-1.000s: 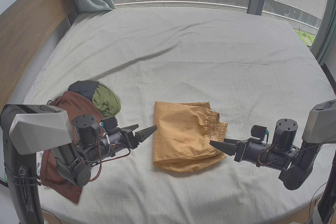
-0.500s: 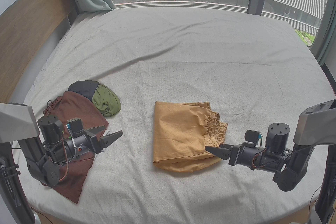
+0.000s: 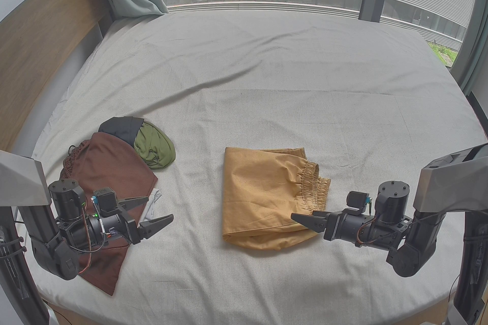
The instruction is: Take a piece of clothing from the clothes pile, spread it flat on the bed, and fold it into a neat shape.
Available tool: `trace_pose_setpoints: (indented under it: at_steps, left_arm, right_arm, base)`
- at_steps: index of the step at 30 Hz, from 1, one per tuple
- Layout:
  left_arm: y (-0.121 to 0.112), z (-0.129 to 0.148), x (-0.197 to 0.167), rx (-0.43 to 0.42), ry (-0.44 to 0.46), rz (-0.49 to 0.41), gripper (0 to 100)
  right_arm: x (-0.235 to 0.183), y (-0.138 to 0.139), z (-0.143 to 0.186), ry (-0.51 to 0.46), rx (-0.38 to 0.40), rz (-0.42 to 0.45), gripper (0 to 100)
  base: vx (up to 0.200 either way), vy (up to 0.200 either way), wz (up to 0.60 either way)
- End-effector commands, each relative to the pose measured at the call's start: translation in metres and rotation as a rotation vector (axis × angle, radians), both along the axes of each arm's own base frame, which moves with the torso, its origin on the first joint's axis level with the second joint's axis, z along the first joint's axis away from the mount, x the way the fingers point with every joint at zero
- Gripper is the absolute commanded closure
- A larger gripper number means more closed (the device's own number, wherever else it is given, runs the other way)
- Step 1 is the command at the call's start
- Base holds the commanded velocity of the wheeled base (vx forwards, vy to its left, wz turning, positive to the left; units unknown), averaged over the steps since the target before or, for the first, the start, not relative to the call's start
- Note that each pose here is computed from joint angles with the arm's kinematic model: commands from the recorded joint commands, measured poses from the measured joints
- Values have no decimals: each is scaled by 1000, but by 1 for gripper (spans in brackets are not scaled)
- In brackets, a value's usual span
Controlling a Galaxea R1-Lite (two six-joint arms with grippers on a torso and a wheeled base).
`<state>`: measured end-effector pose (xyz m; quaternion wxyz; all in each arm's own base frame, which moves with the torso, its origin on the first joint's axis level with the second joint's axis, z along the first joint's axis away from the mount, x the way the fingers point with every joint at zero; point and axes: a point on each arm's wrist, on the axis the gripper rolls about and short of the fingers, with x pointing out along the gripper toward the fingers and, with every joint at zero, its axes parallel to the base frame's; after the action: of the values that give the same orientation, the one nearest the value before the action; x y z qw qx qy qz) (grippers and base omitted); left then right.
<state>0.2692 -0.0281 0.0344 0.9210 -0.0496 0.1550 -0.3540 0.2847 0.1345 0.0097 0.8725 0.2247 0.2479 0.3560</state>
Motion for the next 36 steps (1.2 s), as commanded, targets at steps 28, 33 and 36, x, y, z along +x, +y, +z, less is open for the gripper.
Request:
trace_pose_setpoints:
  at_steps: [28,33,36]
  left_arm:
    - [5,1,4,-3,-12,15,0]
    - [5,2,5,-2,-17,15,0]
    - [5,2,5,-2,-18,15,0]
  right_arm:
    - [-8,-9,8,-4,-10,-21,0]
    - [-6,-11,5,1,-14,-29,0]
    - [-2,-16,2,-7,-28,-44,0]
  base:
    - [0,0,0]
    - [0,0,0]
    - [0,0,0]
